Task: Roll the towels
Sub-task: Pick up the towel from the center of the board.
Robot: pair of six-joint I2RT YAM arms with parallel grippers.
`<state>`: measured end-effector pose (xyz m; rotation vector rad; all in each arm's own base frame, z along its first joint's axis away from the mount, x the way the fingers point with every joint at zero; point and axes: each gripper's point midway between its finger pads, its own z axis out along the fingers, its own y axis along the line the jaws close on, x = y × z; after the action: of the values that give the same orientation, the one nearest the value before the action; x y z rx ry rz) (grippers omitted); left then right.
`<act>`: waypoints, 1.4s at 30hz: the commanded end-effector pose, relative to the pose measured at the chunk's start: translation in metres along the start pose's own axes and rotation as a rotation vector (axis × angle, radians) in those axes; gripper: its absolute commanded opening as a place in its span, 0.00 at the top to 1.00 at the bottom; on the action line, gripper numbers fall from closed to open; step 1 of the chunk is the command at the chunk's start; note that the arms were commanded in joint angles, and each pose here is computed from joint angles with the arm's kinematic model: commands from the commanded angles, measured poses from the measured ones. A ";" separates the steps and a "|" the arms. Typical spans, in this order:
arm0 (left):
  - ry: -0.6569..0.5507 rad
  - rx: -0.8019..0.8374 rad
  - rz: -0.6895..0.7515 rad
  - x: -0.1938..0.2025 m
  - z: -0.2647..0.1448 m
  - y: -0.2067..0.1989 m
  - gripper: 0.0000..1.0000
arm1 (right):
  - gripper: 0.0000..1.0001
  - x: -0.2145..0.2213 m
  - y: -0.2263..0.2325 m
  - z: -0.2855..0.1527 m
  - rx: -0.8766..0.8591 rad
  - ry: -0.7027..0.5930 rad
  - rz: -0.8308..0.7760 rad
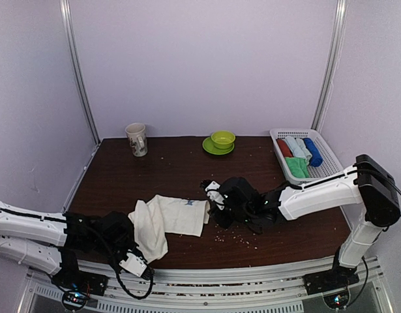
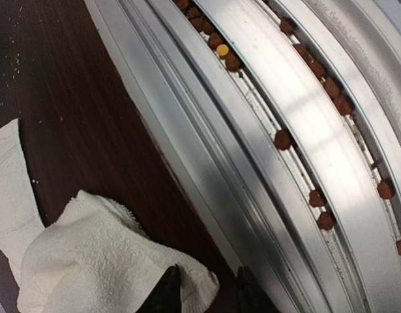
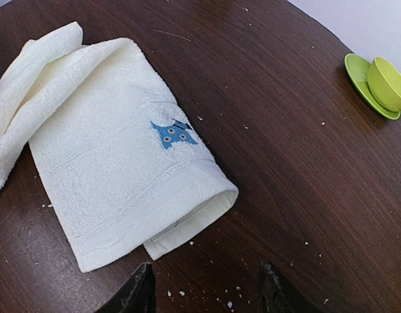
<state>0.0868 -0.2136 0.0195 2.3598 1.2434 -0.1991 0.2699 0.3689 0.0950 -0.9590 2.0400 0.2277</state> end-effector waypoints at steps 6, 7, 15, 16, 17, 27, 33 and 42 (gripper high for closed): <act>0.017 0.025 -0.010 -0.003 0.007 0.001 0.88 | 0.47 -0.009 -0.006 -0.011 0.007 -0.027 0.016; 0.026 0.027 -0.013 -0.002 0.008 0.001 0.89 | 0.47 -0.009 -0.006 -0.012 0.006 -0.027 0.017; 0.097 -0.052 -0.025 0.009 0.006 0.017 1.00 | 0.48 -0.009 0.002 -0.016 -0.042 -0.023 -0.045; 0.102 -0.087 -0.041 0.010 0.004 0.024 1.00 | 0.47 -0.008 0.005 -0.016 -0.053 -0.023 -0.072; 0.096 -0.121 -0.053 0.008 0.000 0.031 1.00 | 0.47 -0.007 0.010 -0.016 -0.066 -0.020 -0.104; -0.034 -0.275 -0.127 -0.009 -0.046 0.082 1.00 | 0.40 -0.006 0.040 -0.019 -0.118 -0.056 -0.488; -0.062 -0.315 -0.184 -0.003 -0.067 0.115 1.00 | 0.37 0.008 0.034 -0.013 -0.033 0.000 -0.721; -0.109 -0.378 -0.262 -0.002 -0.101 0.148 1.00 | 0.33 0.022 0.020 0.002 0.086 0.024 -0.978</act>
<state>0.1946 -0.2362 0.1382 1.8833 1.4084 -0.1110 0.2412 0.3782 0.0824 -1.7038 1.4833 -0.2307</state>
